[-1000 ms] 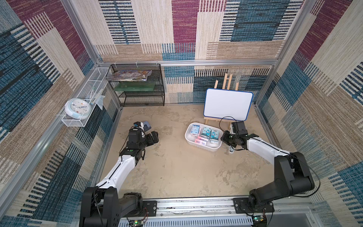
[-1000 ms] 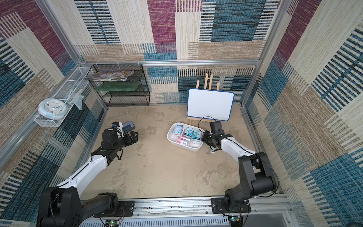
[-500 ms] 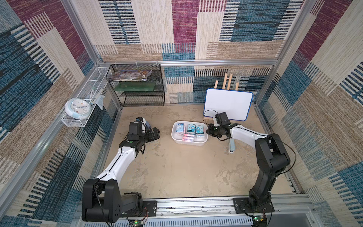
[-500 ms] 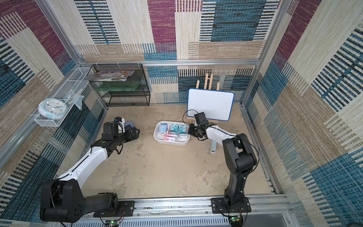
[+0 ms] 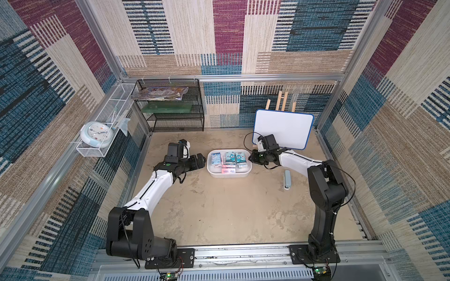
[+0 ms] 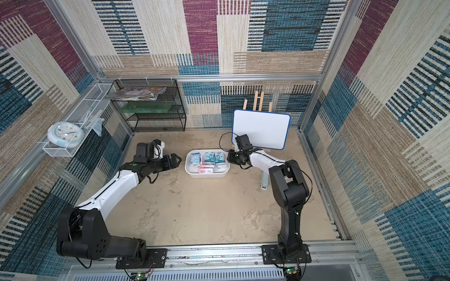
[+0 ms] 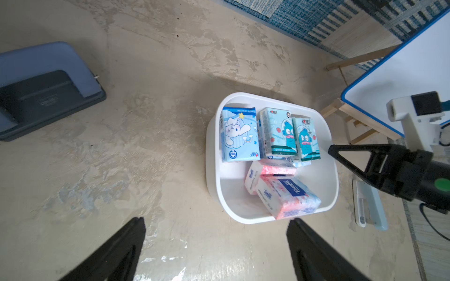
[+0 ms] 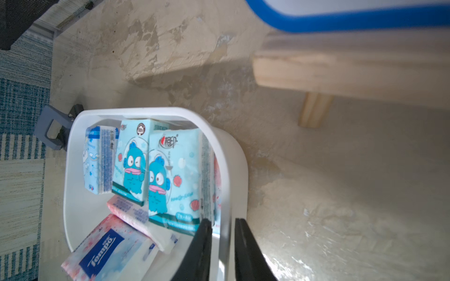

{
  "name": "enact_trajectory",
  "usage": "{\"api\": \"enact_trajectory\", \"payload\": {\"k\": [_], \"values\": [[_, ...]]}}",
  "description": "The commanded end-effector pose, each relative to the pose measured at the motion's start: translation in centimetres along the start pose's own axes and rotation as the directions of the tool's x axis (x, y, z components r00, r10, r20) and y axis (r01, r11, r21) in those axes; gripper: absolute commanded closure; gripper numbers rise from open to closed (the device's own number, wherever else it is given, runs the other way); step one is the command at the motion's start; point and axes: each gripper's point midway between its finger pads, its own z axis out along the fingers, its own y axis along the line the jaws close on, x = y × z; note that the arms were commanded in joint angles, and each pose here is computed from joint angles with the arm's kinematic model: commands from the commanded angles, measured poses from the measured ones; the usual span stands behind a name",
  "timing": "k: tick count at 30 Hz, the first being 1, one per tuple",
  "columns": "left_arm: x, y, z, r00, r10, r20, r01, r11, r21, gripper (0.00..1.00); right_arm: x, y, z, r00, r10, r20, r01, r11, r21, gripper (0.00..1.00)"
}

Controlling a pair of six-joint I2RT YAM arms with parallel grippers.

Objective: Take the pocket tissues out of the storage box
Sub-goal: Move the storage box to the center of the board, then pick up the pocket tissues from the storage box.

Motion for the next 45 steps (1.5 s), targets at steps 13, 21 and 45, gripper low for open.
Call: {"api": "enact_trajectory", "payload": {"k": [13, 21, 45], "values": [[1.7, -3.2, 4.3, 0.971, 0.068, -0.231, -0.09, 0.992, -0.088, 0.16, 0.9, -1.6, -6.9, 0.991, -0.119, 0.055, 0.11, 0.983, 0.146, 0.49], [1.4, -3.6, 6.6, 0.957, 0.069, -0.281, -0.108, 0.986, -0.127, 0.2, 2.3, -2.9, -10.1, 0.988, -0.107, 0.109, 0.084, 0.977, 0.195, 0.32], [1.5, -2.1, 11.8, 0.948, -0.009, -0.317, -0.079, 0.962, -0.261, 0.32, 2.0, -5.5, -15.9, 0.955, -0.06, 0.292, -0.025, 0.959, 0.281, 0.04]]}}
